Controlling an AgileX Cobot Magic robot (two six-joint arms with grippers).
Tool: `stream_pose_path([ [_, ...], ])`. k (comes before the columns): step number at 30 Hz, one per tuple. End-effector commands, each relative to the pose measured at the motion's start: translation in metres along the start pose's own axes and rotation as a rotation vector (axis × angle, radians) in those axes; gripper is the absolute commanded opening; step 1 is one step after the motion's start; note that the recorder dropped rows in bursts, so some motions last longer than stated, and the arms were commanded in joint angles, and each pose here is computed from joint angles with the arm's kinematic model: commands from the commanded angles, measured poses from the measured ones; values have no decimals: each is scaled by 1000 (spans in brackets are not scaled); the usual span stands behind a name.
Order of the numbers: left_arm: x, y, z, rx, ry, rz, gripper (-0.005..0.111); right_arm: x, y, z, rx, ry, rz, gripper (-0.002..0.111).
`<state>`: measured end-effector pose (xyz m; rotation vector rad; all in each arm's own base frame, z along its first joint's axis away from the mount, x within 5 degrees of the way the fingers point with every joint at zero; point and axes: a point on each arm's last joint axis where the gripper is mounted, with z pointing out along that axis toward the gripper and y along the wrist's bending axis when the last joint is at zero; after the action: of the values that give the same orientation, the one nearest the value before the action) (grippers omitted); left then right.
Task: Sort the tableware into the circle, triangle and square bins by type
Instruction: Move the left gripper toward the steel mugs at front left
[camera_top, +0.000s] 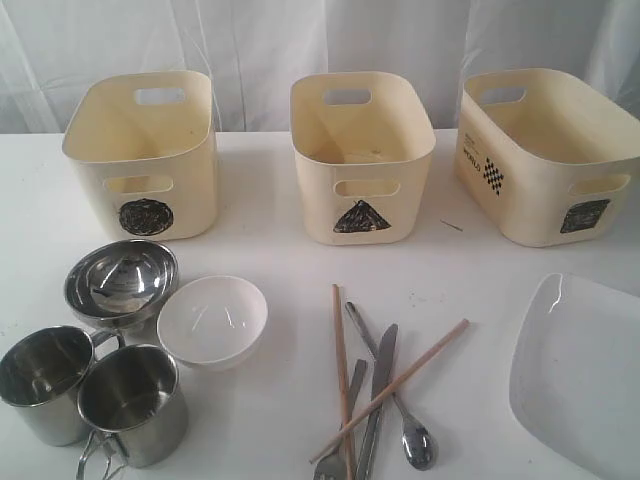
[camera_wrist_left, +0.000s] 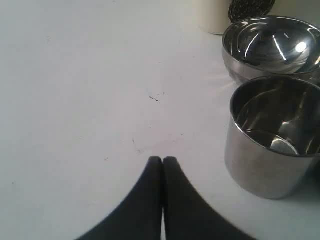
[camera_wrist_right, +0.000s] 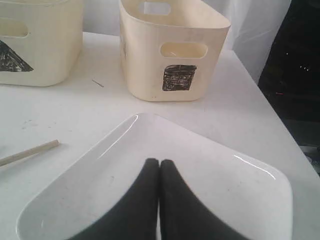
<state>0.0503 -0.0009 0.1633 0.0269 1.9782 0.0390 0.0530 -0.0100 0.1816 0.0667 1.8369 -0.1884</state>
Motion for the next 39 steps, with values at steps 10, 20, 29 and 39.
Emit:
stream_pose_path([
  [10,-11,1,-1,-7,-128,-48,0,-1,0,-1,6,-10,0,0],
  [20,-51,13,-17,112,-640,-819,0,-1,0,-1,6,-10,0,0],
  [29,-120,32,-61,89,-1029,-901,0,-1,0,-1,6,-10,0,0],
  [39,-248,15,-28,-1,146,-120,0,-1,0,-1,6,-10,0,0],
])
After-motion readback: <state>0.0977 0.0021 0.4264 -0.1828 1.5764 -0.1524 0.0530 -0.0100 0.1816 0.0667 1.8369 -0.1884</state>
